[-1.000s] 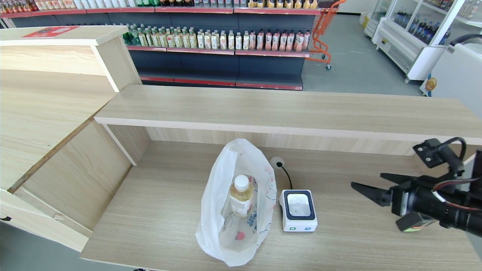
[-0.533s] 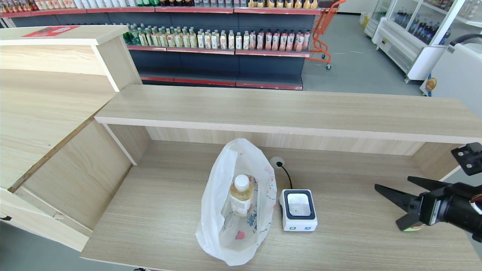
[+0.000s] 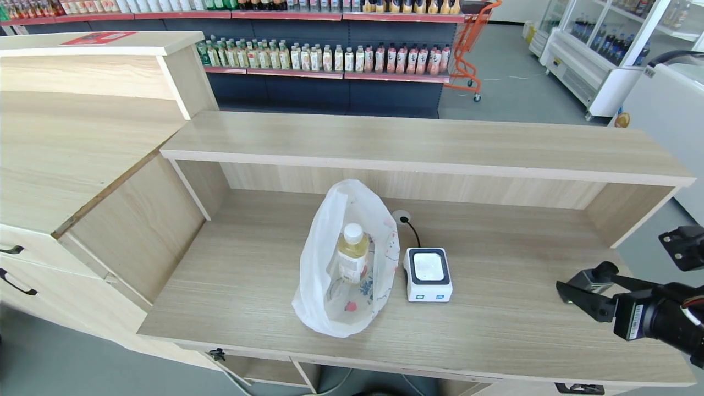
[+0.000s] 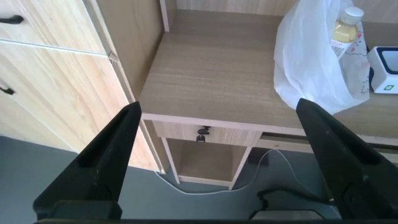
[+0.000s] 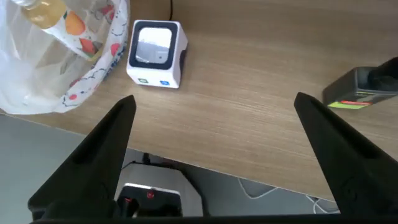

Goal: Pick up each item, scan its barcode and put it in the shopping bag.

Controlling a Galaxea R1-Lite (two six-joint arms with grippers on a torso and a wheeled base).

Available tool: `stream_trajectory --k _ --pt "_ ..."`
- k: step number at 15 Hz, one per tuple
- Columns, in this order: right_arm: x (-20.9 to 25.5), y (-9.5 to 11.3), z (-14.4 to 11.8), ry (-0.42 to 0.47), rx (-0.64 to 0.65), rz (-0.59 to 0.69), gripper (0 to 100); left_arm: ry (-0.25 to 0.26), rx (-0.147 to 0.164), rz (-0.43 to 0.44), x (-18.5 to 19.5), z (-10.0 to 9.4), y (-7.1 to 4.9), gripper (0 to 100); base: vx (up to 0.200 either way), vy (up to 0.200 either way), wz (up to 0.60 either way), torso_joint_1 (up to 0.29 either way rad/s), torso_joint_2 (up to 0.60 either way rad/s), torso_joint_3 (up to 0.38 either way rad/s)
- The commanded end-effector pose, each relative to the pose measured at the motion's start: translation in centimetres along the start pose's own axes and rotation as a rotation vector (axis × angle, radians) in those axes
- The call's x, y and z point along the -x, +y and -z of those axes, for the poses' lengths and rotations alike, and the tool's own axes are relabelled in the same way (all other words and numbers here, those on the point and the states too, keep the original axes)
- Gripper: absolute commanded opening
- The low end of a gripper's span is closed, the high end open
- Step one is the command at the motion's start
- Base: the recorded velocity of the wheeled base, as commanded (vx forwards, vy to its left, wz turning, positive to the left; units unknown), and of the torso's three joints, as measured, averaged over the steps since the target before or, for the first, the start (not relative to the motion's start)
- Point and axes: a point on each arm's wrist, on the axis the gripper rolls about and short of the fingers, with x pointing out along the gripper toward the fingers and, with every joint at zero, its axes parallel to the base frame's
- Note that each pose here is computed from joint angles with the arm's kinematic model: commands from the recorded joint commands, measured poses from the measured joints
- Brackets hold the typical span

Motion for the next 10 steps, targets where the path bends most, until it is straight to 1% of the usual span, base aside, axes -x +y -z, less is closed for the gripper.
stream_trajectory --k 1,2,3,4,8,10 --pt "-0.9 -1.1 0.9 0.064 -0.016 0.097 100 0.001 -0.001 0.000 0.0 0.0 0.0 100 0.000 -0.200 0.00 0.017 0.00 -0.002" --pt "-1.0 -1.5 1.0 0.077 -0.021 0.134 100 0.001 -0.003 0.000 0.0 0.0 0.0 100 0.000 -0.200 0.00 0.027 0.01 0.002" --pt "-1.2 -2.4 1.7 0.118 0.009 0.187 100 0.001 -0.004 0.000 0.0 0.0 0.0 100 0.000 -0.200 0.00 -0.002 0.00 -0.002" --pt "-1.1 -2.8 2.0 0.140 0.032 0.203 100 0.000 -0.004 0.000 0.0 0.0 0.0 100 0.000 -0.200 0.00 0.007 0.00 -0.002" --pt "-1.0 -2.9 2.8 0.207 0.034 0.212 100 0.000 -0.003 -0.002 0.0 0.0 0.0 100 0.000 -0.200 0.00 0.005 0.00 0.004" --pt "-1.3 -3.2 3.1 0.252 0.078 0.223 100 0.000 -0.004 -0.002 0.0 0.0 0.0 100 0.000 -0.200 0.00 0.010 0.01 0.005"
